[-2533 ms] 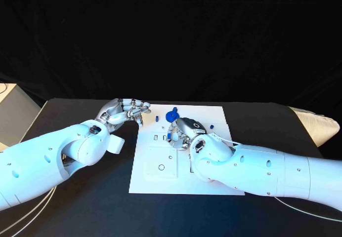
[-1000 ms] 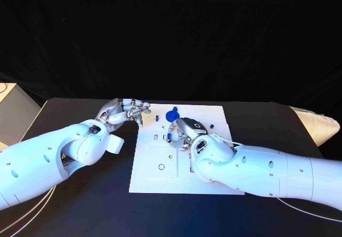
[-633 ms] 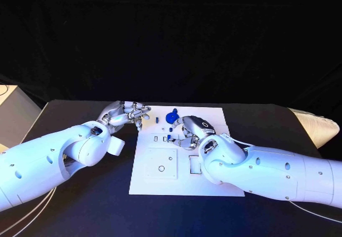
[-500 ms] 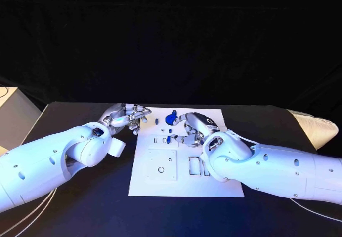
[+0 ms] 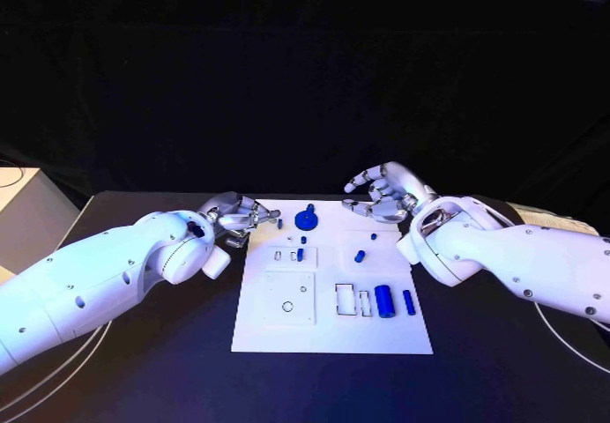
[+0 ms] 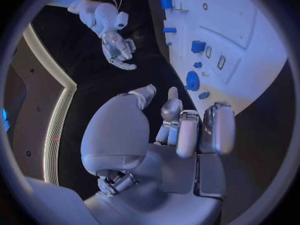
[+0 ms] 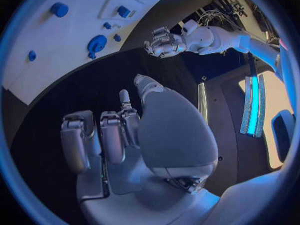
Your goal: Assemble the parts on the task board
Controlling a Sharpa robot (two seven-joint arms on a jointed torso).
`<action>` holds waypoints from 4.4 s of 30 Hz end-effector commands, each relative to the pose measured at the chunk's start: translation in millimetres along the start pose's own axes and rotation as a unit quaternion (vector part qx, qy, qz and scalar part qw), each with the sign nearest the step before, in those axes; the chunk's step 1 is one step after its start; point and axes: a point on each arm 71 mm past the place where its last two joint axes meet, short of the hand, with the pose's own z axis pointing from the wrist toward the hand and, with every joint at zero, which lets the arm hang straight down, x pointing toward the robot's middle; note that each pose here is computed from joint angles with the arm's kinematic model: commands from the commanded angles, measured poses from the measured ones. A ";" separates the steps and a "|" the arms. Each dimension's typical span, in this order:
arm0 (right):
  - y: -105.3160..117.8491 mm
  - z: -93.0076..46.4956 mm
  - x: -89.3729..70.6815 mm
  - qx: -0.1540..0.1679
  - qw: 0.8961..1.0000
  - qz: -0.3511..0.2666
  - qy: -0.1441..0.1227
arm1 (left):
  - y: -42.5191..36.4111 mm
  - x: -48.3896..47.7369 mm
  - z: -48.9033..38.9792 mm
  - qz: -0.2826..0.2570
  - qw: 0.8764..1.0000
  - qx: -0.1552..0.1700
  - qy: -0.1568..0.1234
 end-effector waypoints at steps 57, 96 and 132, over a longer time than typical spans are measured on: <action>-30.4 20.5 -40.3 0.072 0.996 0.044 -0.009 | -47.7 56.9 71.9 0.330 0.900 -0.199 0.205; -29.1 21.7 -38.2 0.071 0.997 0.042 0.000 | -49.2 64.3 77.4 0.327 0.899 -0.199 0.213; -27.0 22.4 -35.8 0.071 0.997 0.042 0.005 | -44.4 66.6 80.2 0.324 0.897 -0.207 0.219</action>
